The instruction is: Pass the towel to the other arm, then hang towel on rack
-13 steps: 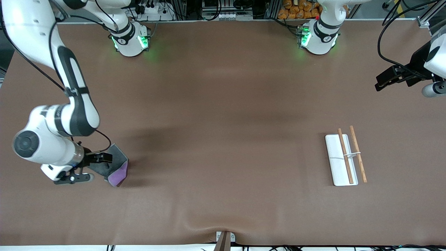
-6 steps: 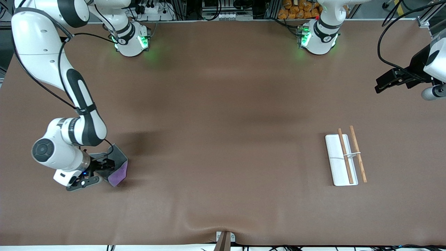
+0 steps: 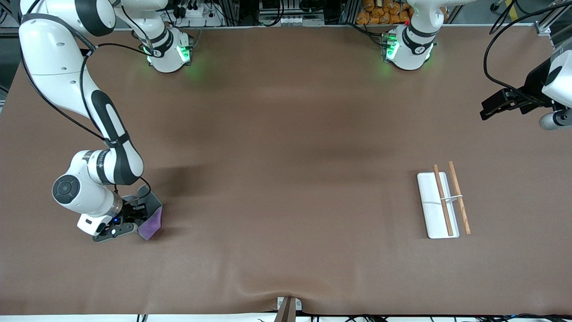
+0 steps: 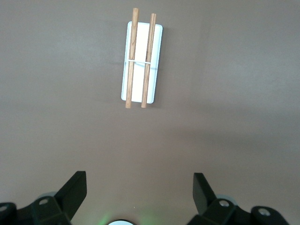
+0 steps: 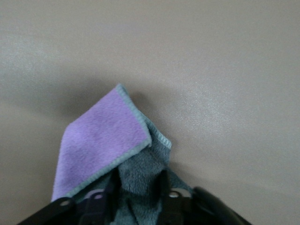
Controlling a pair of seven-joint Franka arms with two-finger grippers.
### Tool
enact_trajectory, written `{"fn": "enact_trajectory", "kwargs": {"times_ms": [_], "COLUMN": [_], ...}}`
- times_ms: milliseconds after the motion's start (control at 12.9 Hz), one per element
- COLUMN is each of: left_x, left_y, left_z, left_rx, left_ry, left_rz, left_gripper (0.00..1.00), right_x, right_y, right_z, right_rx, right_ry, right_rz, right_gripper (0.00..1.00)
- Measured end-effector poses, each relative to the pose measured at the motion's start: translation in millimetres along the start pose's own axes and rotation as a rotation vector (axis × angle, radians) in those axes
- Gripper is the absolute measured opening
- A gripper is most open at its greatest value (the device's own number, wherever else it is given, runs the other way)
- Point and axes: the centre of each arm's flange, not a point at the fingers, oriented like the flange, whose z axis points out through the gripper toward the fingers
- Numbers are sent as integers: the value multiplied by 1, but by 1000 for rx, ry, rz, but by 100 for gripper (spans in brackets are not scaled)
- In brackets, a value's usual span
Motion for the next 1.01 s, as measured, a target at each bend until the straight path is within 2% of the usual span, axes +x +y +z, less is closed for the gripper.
{"fn": "enact_trajectory", "kwargs": {"times_ms": [155,232,387,541,619,851,1005], "left_x": [1,2,6,8,10,16,23], "left_y": [0,0,1,4,7,12,15], "left_z": [2,3,6,11,14,27,39], "left_rx": [0,0,-2,-2,-2,-3,-4], "left_ry": [-2,-4,-2,-4,-8,-15,-26], "left_rz": [0,0,1,6,10,18,21], "left_gripper": [100,100,100,100,100,100,100], "right_x": [1,2,10,24,33,57,65], "right_y": [-1,-4,-16,-44,-59,-105,-137], "right_z": [-1,-2,-13,-39,-57,-108,-132], "right_rx": [0,1,11,50,77,201,254], "right_ry": [1,4,8,0,1,60,72], "right_rz": [-2,-5,-3,33,62,131,144], "right_gripper": [12,6,6,6,6,6,6]}}
